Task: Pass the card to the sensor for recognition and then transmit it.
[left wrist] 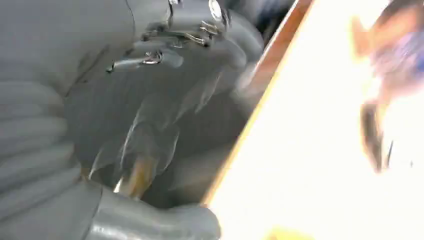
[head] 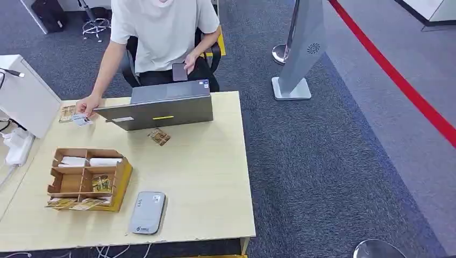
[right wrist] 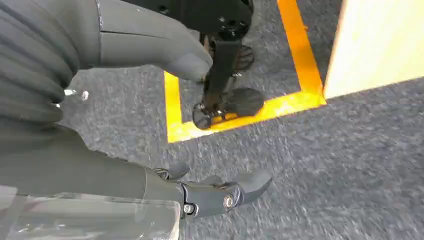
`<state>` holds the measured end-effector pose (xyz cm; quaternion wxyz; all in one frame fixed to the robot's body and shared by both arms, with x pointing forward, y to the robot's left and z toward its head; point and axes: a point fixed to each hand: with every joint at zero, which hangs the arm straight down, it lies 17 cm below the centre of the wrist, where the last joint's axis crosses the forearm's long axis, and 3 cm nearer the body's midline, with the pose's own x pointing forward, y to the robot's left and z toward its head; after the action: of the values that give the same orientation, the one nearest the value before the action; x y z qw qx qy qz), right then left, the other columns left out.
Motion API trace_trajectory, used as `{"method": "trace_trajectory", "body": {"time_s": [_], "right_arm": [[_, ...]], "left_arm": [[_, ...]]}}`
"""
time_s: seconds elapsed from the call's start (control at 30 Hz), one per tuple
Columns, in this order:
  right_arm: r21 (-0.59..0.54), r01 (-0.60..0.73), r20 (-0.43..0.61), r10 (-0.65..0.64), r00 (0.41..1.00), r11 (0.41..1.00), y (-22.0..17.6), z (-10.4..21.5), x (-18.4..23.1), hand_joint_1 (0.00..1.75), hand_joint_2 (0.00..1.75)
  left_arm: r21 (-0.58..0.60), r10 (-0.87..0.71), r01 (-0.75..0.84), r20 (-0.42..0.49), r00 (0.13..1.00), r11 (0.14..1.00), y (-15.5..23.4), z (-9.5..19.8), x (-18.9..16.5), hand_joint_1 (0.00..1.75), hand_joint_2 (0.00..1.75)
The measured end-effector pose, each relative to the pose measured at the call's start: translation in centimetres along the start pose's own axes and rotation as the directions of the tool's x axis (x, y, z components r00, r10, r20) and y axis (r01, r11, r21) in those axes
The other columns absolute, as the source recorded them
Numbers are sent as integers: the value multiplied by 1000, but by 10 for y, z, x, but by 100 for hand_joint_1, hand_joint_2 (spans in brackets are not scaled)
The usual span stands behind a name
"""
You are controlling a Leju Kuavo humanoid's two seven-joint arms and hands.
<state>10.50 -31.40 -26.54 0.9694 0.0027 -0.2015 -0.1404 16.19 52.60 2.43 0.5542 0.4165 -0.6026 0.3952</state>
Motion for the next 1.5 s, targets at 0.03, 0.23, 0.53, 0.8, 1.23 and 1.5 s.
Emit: {"method": "trace_trajectory", "body": {"time_s": [0.03, 0.23, 0.53, 0.8, 1.23, 1.5], "right_arm": [[-3, -10, -3, 10, 1000, 1000, -2, 0, -1, 0, 175], [-8, -49, -19, 48, 999, 999, -7, 1, -8, 0, 175], [5, -71, -23, 71, 997, 997, -4, 1, -8, 0, 175], [11, -90, -25, 90, 996, 996, -2, 1, -9, 0, 175], [44, -176, -8, 177, 984, 983, 7, -1, -1, 0, 175], [49, -198, -23, 199, 980, 979, 9, -1, -3, 0, 175]], "left_arm": [[54, -8, 6, 33, 999, 999, 14, -19, 5, 0, 175], [222, 0, -43, 189, 982, 974, 76, -65, 49, 0, 175], [238, -2, -112, 433, 902, 965, 87, -80, 142, 0, 175], [259, -70, -79, 518, 852, 963, 82, -87, 181, 0, 175], [223, -392, 362, 770, 504, 905, -111, -99, 261, 0, 175], [203, -479, 602, 809, 340, 772, -224, -115, 256, 0, 175]]}}
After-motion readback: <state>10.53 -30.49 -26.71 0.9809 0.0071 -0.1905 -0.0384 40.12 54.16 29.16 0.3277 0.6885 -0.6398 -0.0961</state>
